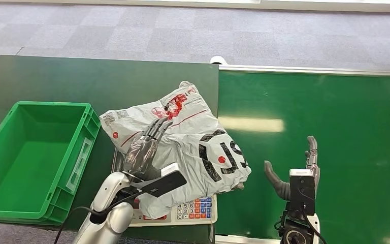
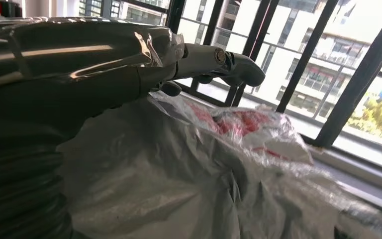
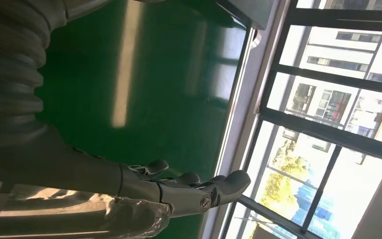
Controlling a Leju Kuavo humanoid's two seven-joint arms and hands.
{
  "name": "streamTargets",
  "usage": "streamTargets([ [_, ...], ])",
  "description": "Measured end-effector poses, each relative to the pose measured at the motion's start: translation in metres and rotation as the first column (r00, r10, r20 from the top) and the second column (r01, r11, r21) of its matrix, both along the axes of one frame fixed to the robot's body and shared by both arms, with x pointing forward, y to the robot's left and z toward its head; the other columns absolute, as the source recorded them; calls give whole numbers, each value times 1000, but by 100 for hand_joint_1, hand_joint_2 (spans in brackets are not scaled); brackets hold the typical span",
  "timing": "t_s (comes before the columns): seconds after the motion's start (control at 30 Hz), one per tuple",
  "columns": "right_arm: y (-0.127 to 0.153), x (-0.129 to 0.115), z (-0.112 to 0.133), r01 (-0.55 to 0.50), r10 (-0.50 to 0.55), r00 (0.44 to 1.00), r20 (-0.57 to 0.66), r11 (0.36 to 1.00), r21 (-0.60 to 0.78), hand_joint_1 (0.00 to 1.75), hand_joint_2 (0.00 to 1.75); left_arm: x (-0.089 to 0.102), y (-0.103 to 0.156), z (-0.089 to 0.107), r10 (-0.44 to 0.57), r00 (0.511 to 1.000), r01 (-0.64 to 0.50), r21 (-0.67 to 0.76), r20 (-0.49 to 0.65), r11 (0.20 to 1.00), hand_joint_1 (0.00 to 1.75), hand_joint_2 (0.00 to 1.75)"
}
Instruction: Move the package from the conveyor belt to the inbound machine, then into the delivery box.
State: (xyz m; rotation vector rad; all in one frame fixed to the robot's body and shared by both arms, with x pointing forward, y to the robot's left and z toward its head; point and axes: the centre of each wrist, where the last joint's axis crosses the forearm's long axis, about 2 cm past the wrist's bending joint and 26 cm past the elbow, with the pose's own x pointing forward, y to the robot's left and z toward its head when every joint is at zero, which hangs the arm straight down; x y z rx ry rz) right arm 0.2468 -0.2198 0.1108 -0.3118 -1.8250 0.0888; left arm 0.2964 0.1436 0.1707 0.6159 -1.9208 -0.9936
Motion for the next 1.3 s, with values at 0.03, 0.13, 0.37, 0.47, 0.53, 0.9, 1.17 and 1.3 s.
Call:
streamTargets([
  [0.03, 0, 0, 0, -3, 3, 1000, -5, 1000, -2, 0, 175, 4, -3, 0, 1, 1000, 0, 45, -24, 999, 0, 175],
  [0.13, 1, 1, -1, -9, 9, 1000, -17, 1000, -5, 0, 175, 14, -8, -3, -9, 995, 22, 134, -96, 991, 0, 175],
  [0.37, 2, 4, -1, -15, 14, 999, -31, 1000, -3, 0, 175, 26, -17, -11, -74, 975, 127, 255, -208, 959, 0, 175],
  [0.47, 2, 4, -1, -12, 12, 999, -34, 1000, 2, 0, 175, 31, -20, -14, -90, 969, 154, 281, -229, 947, 0, 175],
  [0.53, 1, 4, -1, -8, 8, 999, -35, 1000, 3, 0, 175, 33, -21, -15, -95, 967, 164, 293, -237, 942, 0, 175],
  [0.9, -1, 4, -2, 2, -1, 999, -39, 1000, 6, 0, 175, 37, -23, -20, -183, 952, 252, 290, -245, 923, 174, 175],
  [1.17, -2, 6, -1, -6, 7, 999, -32, 1000, 11, 0, 175, 31, -27, -20, -328, 934, 353, 216, -144, 910, 175, 175],
  [1.3, -2, 8, -1, -13, 13, 1000, -11, 1000, 19, 0, 175, 27, -28, -19, -348, 931, 362, 185, -106, 913, 175, 175],
])
